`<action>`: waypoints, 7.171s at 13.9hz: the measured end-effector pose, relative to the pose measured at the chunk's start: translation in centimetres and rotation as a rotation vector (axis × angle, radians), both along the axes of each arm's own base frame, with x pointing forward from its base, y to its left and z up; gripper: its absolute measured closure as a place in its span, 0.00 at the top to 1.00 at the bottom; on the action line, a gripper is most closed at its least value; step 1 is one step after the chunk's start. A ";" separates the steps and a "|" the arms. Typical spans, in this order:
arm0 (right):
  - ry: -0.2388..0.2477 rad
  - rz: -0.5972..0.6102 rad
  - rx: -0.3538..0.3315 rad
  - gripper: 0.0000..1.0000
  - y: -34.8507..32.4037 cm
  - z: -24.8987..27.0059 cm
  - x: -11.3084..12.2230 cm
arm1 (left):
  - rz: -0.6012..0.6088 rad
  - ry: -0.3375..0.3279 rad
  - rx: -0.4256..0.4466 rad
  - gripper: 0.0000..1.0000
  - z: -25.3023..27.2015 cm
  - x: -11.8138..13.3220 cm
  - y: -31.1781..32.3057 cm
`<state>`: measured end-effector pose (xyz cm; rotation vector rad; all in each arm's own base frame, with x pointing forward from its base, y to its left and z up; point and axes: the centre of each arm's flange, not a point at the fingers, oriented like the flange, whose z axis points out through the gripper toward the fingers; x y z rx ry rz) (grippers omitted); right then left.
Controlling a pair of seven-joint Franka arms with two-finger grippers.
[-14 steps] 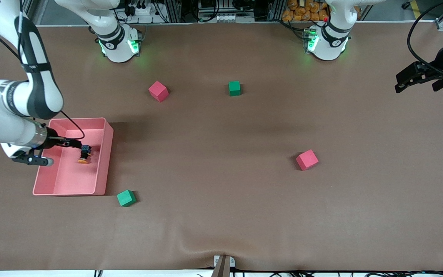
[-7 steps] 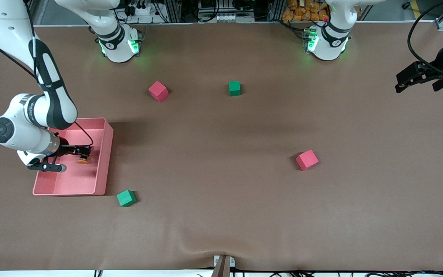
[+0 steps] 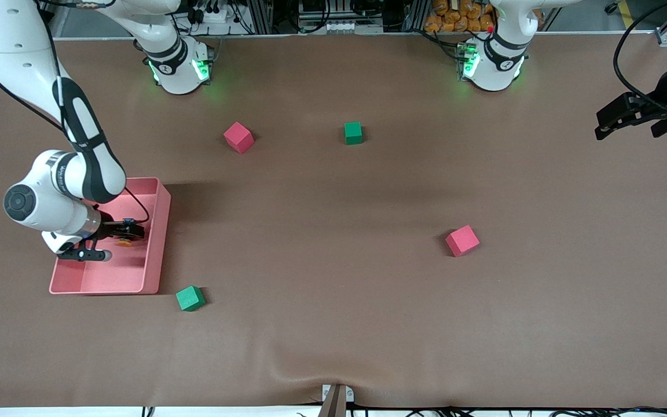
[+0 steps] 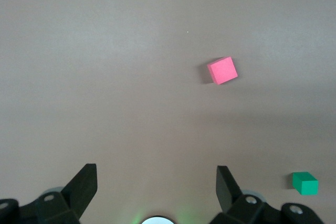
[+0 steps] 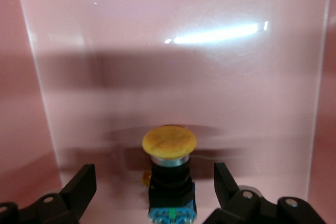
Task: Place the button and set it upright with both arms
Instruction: 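Lower the right gripper into the tray and grasp the yellow button, then lift the button out of the tray and carry it to mid-table, then set the button down, open the right gripper and withdraw it, then reach the left gripper over the yellow button, then lower the left gripper and grasp the button's blue base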
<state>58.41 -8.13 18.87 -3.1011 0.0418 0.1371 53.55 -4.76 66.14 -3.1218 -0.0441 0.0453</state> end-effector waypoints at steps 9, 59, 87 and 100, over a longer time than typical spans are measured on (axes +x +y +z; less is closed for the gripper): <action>0.062 0.039 0.035 0.35 -1.0 1.7 1.6 | -0.003 0.000 -0.007 1.00 0.0 0.0 -0.2; -0.036 -0.410 0.072 1.00 26.6 35.2 9.8 | 0.064 -0.004 -0.007 1.00 0.5 0.0 3.6; -0.123 -0.188 -0.053 1.00 4.4 47.9 -5.8 | -0.248 0.197 -0.065 1.00 -26.0 2.3 -33.4; -0.119 -0.169 -0.053 1.00 4.9 47.9 -5.8 | -0.140 0.312 -0.045 1.00 -44.3 -0.2 -41.2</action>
